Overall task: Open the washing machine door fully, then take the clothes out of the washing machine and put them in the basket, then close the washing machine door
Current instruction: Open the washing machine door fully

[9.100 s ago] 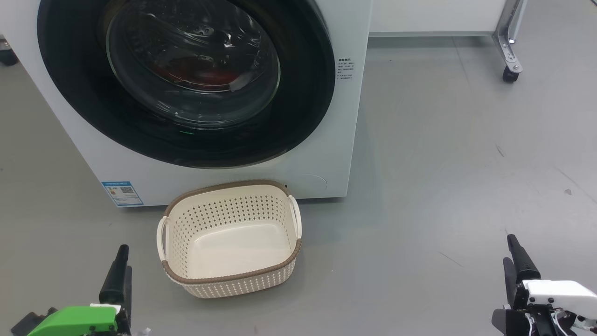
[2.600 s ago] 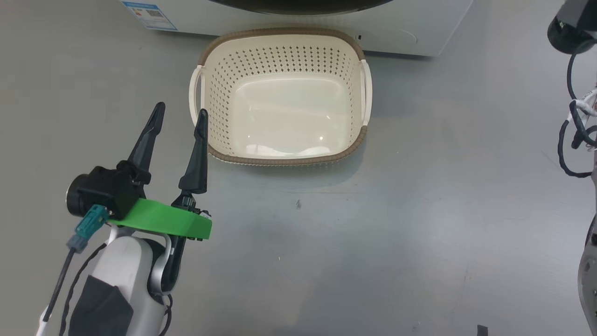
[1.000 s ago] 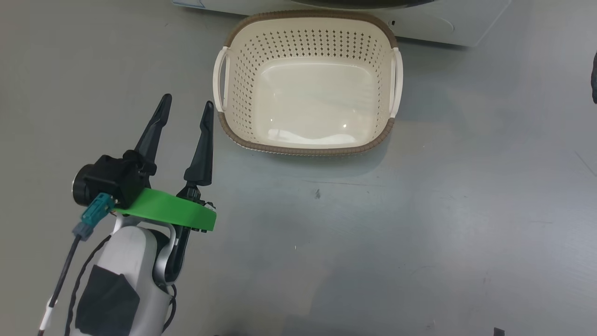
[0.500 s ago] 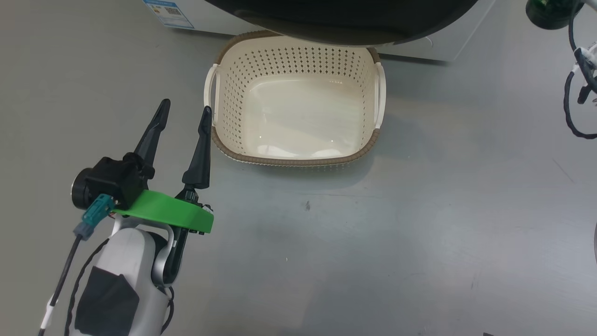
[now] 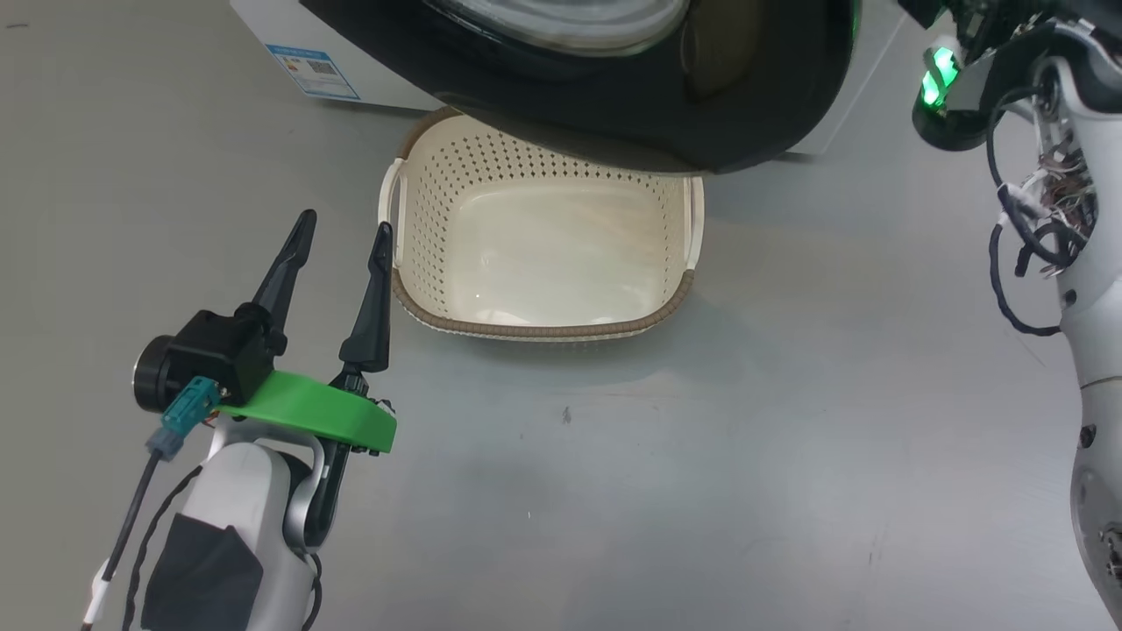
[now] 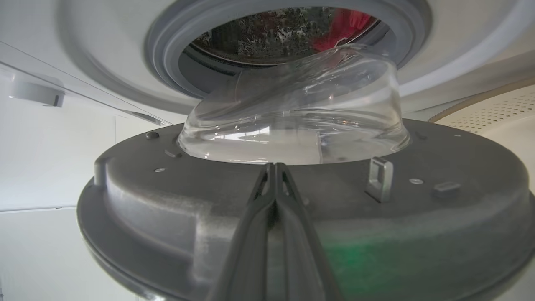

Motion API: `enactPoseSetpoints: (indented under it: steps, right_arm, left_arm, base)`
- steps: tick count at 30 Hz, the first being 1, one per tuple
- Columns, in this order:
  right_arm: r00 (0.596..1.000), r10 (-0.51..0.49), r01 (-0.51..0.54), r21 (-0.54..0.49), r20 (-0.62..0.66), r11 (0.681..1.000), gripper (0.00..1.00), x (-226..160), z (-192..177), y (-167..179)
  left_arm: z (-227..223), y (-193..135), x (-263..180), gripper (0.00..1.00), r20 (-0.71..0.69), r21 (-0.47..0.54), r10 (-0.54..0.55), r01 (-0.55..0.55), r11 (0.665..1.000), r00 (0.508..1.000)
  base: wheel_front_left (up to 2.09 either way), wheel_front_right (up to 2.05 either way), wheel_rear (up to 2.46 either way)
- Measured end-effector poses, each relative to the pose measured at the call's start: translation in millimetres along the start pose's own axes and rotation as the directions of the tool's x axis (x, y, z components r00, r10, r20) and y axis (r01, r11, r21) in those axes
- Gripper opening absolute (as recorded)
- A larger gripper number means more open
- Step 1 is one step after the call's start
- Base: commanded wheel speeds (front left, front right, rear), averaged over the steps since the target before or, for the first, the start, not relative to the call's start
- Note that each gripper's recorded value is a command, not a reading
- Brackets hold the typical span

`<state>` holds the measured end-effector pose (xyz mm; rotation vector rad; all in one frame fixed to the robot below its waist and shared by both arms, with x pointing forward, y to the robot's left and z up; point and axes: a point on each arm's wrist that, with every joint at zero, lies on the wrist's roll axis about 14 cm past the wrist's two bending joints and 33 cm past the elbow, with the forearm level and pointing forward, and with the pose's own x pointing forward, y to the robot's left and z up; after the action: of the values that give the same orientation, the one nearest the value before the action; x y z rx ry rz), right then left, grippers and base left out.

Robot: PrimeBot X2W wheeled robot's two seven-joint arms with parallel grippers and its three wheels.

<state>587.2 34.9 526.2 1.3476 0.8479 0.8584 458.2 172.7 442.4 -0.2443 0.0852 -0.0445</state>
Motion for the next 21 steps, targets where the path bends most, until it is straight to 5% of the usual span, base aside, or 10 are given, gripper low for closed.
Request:
enactPoseSetpoints:
  steps: [21]
  right_arm:
    - [0.974, -0.004, 0.004, 0.0, -0.225, 1.0, 0.0, -10, -104, 2]
  left_arm:
    - [17, -1, -33, 1.0, 0.026, -0.002, 0.018, -0.018, 1.0, 1.0]
  base:
    - [0.0, 0.0, 0.0]
